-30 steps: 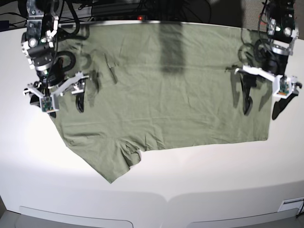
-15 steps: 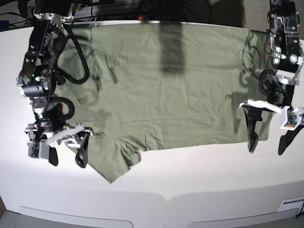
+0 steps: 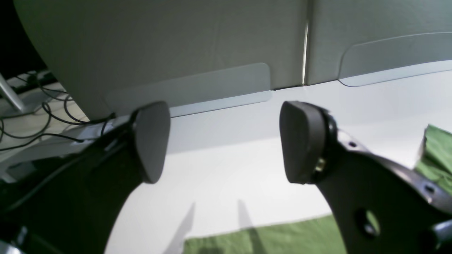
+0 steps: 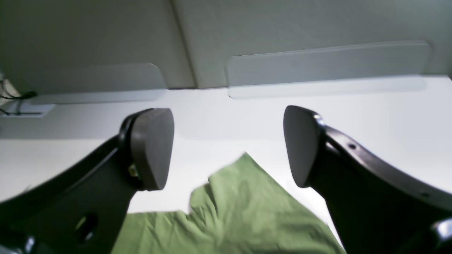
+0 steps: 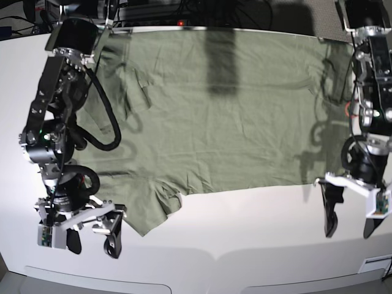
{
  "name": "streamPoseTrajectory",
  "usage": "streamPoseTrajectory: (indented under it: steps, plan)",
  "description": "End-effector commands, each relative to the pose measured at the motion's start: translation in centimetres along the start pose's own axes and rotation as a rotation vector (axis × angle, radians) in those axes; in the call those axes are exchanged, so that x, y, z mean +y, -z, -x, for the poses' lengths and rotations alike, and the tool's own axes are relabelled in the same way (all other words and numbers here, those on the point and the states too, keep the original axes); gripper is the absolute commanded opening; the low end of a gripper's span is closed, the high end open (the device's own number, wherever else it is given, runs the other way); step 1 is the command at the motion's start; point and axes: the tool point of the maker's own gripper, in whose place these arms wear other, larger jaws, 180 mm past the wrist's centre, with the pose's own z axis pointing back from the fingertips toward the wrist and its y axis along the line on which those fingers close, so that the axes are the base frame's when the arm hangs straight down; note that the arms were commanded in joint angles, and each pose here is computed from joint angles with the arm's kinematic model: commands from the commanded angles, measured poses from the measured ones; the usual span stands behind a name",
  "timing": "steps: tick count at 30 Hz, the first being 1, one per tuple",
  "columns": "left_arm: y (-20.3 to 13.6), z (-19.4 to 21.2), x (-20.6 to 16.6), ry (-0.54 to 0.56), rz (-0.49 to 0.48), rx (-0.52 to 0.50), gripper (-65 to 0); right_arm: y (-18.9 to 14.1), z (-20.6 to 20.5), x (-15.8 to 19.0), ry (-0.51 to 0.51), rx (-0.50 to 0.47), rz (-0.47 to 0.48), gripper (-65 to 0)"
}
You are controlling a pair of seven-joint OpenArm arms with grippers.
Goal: Fold the T-shirt properly
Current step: 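Move both grippers along the shirt sides toward the hem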
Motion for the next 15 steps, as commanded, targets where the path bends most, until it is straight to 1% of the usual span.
streamPoseTrajectory:
  steps: [1, 7, 9, 12, 15]
  plan:
    - [0.7, -2.6, 0.6, 0.014, -0.011, -0.072, -19.5, 0.2, -2.3, 0.5, -0.018, -0.068, -0.016, -17.5]
    - [2.4, -5.5, 1.4, 0.023, -0.027, -0.109, -19.5, 1.2, -2.4, 4.1, -0.053, -0.052, -0.110, -17.5]
    - [2.7, -5.8, 1.5, 0.024, -0.030, -0.107, -19.5, 1.4, -2.1, 4.7, -0.089, -0.033, -0.115, -17.5]
    - [3.0, -5.6, 1.6, 0.024, -0.032, -0.074, -19.5, 1.8, -1.5, 5.1, -0.147, -0.004, -0.105, -17.5]
    - [3.2, -5.4, 1.8, 0.027, -0.035, -0.051, -19.5, 2.8, -0.5, 5.0, -0.150, 0.036, -0.107, -17.5]
